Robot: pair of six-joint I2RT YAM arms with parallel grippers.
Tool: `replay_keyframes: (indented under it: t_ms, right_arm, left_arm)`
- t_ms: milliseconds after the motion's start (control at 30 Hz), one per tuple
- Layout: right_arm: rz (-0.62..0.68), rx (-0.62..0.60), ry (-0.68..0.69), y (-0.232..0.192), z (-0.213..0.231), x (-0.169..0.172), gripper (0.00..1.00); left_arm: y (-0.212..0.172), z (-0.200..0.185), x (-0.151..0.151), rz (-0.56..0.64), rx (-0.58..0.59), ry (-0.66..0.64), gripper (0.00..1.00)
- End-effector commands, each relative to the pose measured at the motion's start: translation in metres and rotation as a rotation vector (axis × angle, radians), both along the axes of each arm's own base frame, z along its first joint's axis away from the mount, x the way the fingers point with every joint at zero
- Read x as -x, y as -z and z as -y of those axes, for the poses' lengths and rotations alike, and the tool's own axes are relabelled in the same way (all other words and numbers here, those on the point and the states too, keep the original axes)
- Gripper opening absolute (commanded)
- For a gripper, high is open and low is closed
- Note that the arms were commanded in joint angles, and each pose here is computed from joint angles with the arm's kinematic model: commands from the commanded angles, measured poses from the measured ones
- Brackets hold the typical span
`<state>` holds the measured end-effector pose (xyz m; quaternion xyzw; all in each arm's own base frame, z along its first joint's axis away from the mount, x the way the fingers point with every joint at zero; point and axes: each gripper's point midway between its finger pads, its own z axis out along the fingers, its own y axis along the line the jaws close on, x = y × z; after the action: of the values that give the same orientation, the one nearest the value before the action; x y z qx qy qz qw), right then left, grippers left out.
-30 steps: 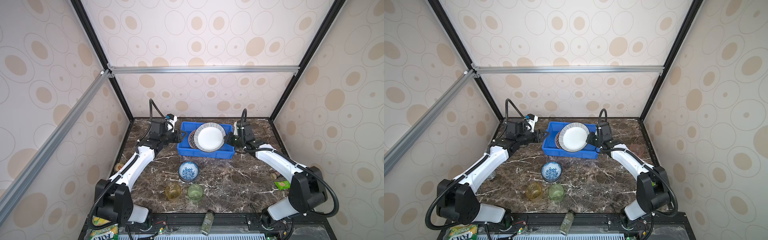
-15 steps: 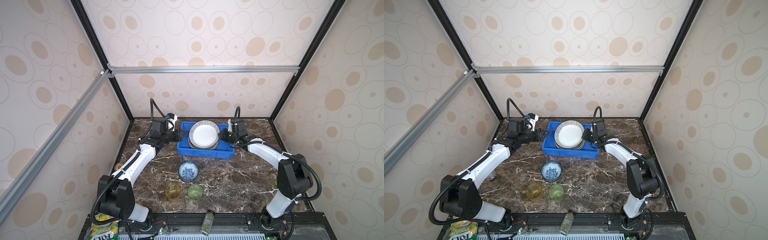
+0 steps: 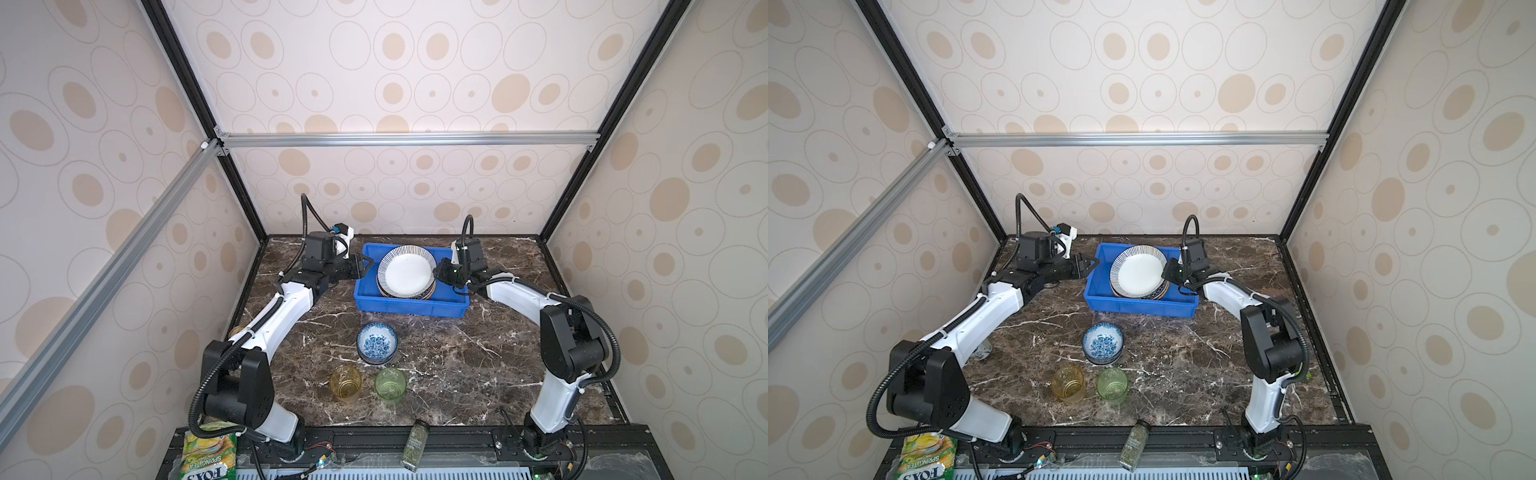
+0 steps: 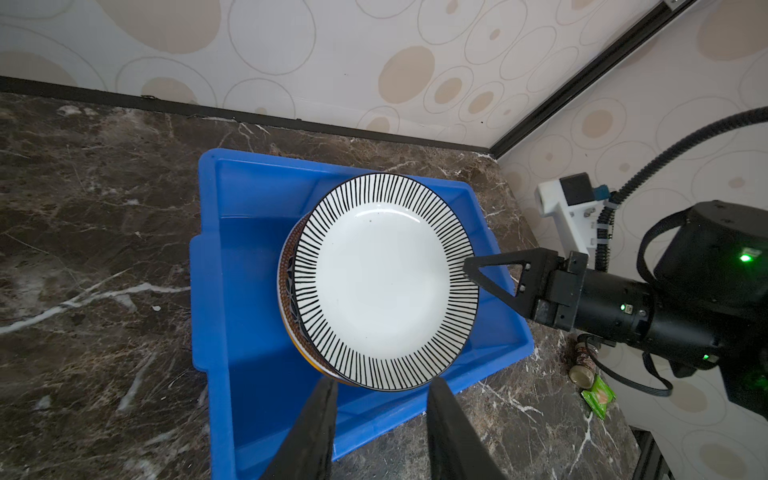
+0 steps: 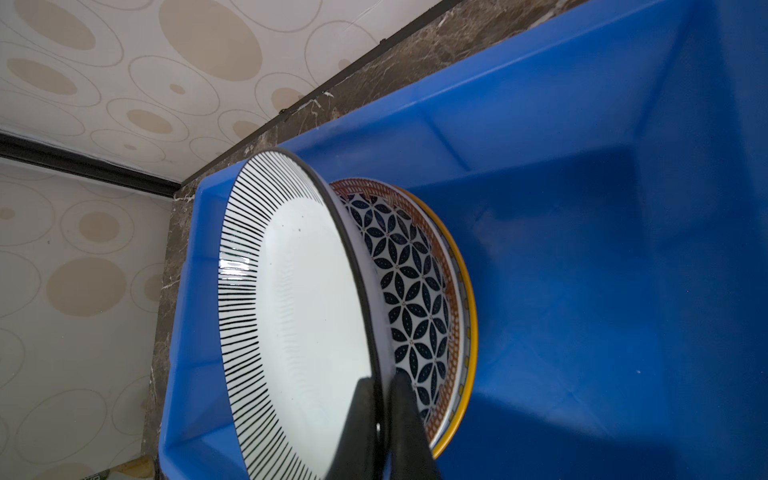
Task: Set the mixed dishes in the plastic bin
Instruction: 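Lower the striped plate onto the patterned plates in the bin with the right gripper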
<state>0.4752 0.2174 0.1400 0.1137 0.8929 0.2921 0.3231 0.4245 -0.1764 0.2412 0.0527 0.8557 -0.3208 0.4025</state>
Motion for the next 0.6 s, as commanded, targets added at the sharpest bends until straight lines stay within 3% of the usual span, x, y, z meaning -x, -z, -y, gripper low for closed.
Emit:
replay_keyframes:
  t_ms: [0, 567]
  right_arm:
    - [0.186, -0.131, -0.025, -0.065, -0.018, -0.029, 0.00]
    - [0.113, -0.116, -0.039, -0.033, -0.022, -0.030, 0.00]
  left_arm:
    - [-0.015, -0.002, -0.009, 0.035, 0.008, -0.009, 0.37]
    - [-0.005, -0.001, -0.012, 0.009, 0.007, -0.002, 0.37]
